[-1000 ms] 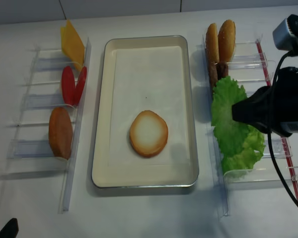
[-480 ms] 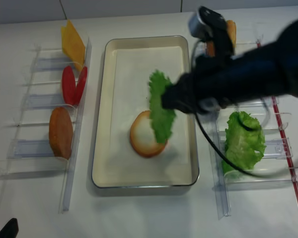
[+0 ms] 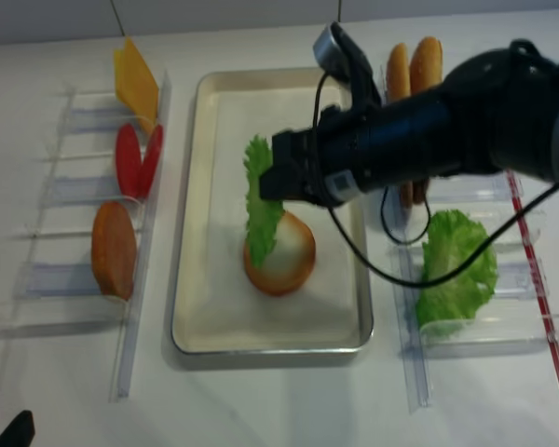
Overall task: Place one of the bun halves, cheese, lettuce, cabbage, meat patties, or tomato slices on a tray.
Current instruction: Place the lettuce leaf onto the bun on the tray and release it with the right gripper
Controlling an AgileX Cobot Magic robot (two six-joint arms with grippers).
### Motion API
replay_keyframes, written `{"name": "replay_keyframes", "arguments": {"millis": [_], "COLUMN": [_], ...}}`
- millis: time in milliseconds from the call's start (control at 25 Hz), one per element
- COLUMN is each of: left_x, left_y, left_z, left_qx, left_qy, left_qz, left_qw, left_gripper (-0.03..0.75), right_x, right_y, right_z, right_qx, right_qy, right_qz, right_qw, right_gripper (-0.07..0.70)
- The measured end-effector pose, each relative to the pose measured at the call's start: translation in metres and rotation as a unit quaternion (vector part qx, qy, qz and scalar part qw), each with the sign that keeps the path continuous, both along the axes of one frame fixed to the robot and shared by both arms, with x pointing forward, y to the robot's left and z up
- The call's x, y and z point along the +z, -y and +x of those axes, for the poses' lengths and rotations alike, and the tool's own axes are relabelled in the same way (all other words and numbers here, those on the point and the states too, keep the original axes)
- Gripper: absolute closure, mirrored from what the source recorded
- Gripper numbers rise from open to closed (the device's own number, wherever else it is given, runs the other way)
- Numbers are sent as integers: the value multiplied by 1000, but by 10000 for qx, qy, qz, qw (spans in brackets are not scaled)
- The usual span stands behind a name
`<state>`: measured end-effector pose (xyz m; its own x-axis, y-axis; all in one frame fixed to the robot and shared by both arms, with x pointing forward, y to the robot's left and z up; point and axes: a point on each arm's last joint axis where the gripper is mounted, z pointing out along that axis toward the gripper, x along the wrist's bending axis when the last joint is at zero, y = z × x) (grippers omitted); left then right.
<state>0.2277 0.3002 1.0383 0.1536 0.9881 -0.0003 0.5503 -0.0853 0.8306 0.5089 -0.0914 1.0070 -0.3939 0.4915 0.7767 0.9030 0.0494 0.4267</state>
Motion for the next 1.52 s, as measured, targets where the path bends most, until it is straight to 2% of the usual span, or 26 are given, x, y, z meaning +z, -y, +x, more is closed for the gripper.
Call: {"name": "replay_keyframes", "arguments": {"millis": [240,520,640,880,1160,1360,1520], "left_x": [0,0,0,0,0,0,0], "left_y": [0,0,0,0,0,0,0], "left_z": [0,0,0,0,0,0,0], "left_qx": [0,0,0,0,0,0,0], "left_qy": [0,0,0,0,0,0,0], "left_qz": [0,0,0,0,0,0,0], "left_qw": [10000,10000,10000,10000,10000,10000,10000], "left_gripper": [304,304,304,304,304,304,304], "right_x": [-15,-26,-27,-19,-25,-16,-17], "right_y": [-6,1,1,-6,-18,-29,-33], "right_z": [2,4,4,4,-1,-1,0], "right_qx": [107,-47,-47,-84,37,90,118], "right_qy": [-205,-237,-267,-391,-448,-323,-291], "right_qz": [-85,-737,-823,-304,-217,97,76], "right_qw": [9997,9970,9962,9987,9988,9994,9995], "right_gripper": [597,597,597,597,597,597,597]}}
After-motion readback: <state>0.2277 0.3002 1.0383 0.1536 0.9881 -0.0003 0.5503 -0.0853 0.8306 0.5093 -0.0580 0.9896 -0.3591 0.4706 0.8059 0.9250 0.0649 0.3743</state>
